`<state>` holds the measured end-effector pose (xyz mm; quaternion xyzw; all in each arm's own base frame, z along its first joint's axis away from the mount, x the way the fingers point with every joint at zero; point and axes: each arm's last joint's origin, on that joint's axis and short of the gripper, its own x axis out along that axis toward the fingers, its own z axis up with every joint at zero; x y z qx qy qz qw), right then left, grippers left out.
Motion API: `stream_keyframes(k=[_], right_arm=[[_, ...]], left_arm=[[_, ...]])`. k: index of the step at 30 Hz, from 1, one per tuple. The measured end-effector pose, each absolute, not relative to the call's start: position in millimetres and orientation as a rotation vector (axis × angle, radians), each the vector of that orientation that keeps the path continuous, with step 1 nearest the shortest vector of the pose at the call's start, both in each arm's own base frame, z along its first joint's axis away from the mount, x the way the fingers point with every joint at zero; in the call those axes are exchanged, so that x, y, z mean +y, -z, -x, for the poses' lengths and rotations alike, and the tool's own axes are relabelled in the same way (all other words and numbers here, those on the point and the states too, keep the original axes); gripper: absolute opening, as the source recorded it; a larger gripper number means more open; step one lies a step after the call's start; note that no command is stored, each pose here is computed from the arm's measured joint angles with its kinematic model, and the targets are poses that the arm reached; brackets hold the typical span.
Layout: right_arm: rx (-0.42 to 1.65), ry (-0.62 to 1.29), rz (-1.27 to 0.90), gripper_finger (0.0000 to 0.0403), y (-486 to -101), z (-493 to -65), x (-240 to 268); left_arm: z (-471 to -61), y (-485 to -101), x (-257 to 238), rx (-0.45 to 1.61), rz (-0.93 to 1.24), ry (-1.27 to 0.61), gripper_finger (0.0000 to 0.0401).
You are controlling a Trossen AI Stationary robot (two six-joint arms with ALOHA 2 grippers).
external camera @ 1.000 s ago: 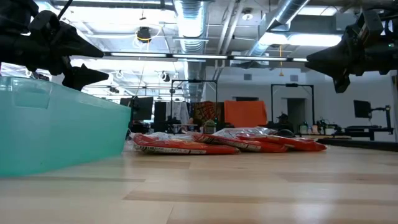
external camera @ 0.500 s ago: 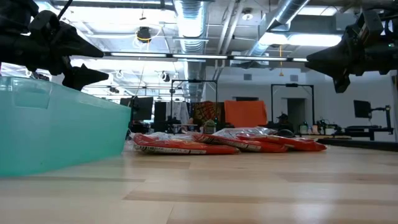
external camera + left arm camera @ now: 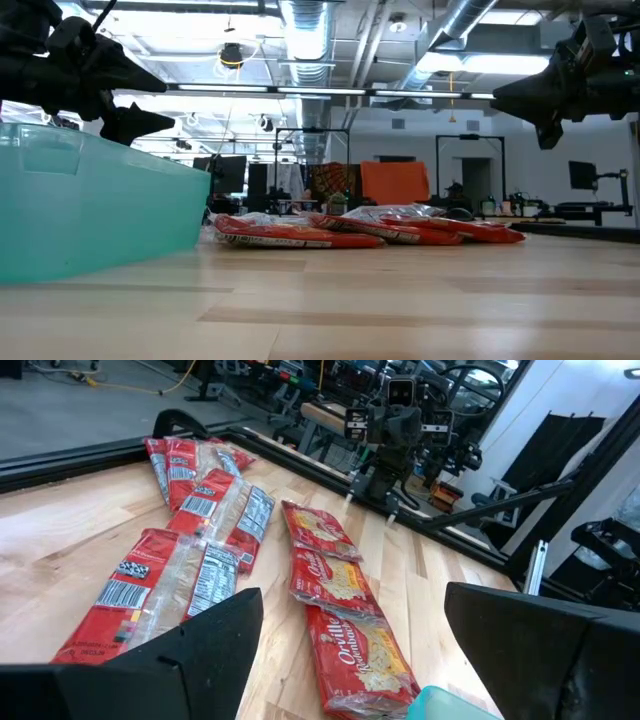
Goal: Sort popcorn bags into baskets
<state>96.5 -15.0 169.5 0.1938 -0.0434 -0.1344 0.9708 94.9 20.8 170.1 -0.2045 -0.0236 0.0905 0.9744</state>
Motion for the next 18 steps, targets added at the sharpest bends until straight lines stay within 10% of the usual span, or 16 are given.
stream_keyframes(k=[18], right_arm=[[-0.028,0.343,0.027,0.0108,-169.4,-95.7,-18.8]], left_arm=[[-94.8,-170.0,21.3,-0.068,0.582,-0.197,0.0304]])
